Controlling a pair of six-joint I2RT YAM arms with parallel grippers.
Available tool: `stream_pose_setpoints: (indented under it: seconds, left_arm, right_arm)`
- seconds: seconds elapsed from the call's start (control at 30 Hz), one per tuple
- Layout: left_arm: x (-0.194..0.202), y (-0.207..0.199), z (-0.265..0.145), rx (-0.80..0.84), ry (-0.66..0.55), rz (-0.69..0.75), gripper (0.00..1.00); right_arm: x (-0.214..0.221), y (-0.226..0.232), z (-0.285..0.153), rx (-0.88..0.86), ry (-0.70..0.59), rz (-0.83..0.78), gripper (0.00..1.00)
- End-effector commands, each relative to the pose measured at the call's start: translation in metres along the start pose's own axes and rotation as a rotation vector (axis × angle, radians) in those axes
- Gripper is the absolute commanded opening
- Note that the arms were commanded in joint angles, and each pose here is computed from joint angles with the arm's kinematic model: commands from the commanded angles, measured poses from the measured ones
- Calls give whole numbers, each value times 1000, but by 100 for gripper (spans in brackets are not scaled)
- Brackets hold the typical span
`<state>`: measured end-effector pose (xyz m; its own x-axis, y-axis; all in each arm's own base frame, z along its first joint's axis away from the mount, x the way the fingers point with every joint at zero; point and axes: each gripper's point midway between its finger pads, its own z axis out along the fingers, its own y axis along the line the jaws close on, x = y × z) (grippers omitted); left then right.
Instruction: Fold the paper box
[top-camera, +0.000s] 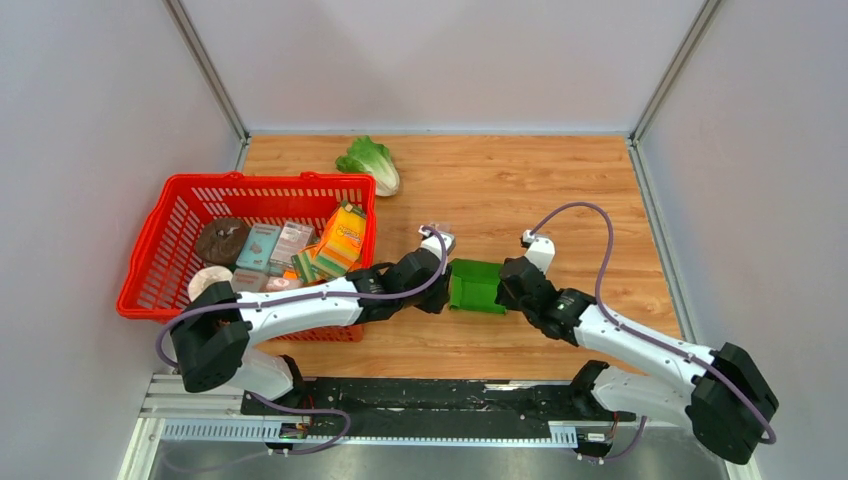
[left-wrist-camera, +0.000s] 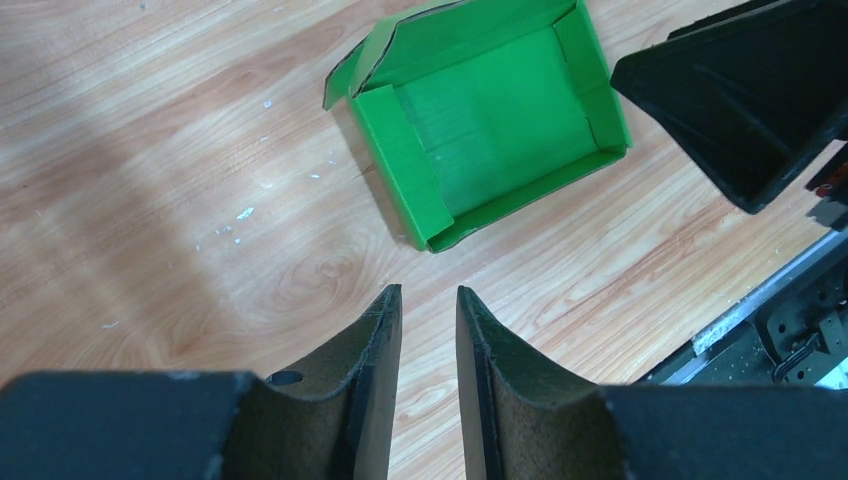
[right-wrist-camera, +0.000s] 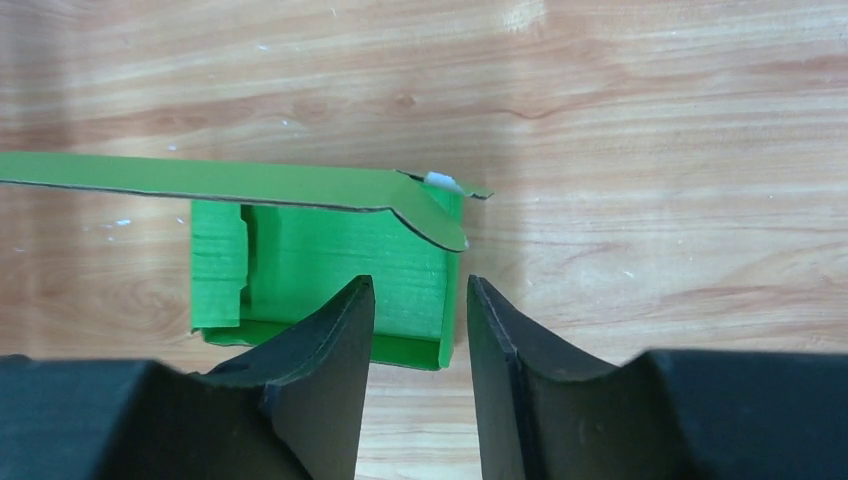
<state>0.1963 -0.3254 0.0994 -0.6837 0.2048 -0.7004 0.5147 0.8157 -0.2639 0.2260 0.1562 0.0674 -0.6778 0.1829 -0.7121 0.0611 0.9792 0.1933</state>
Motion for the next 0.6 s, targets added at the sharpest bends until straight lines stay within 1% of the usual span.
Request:
stream_pose_setpoints:
  seconds: [0.0, 0.2, 0.27, 0.33, 0.37, 0.43, 0.57]
  left_arm:
    - [-19, -15, -9, 73, -66, -16, 35]
    - [-14, -17, -7, 91, -54, -15, 35]
    - [-14, -18, -2, 84, -45, -18, 36]
    - [-5, -10, 12, 24, -2, -8, 37]
    - [-9, -10, 13, -1, 16, -2, 37]
    - [-4, 0, 25, -78, 49, -2, 36]
    - [-9, -2, 37, -110, 43, -47, 37]
  right_arm:
    - [-6, -2, -2, -38, -12, 9, 41]
    - [-2, -2, 8, -23, 1, -7, 36]
    - [-6, 2, 9, -25, 1, -1, 33]
    - [-4, 0, 8, -13, 19, -5, 33]
    - [-7, 2, 7, -15, 15, -3, 34]
    - [-3, -1, 6, -3, 30, 0, 34]
    - [4, 0, 10, -26, 33, 15, 33]
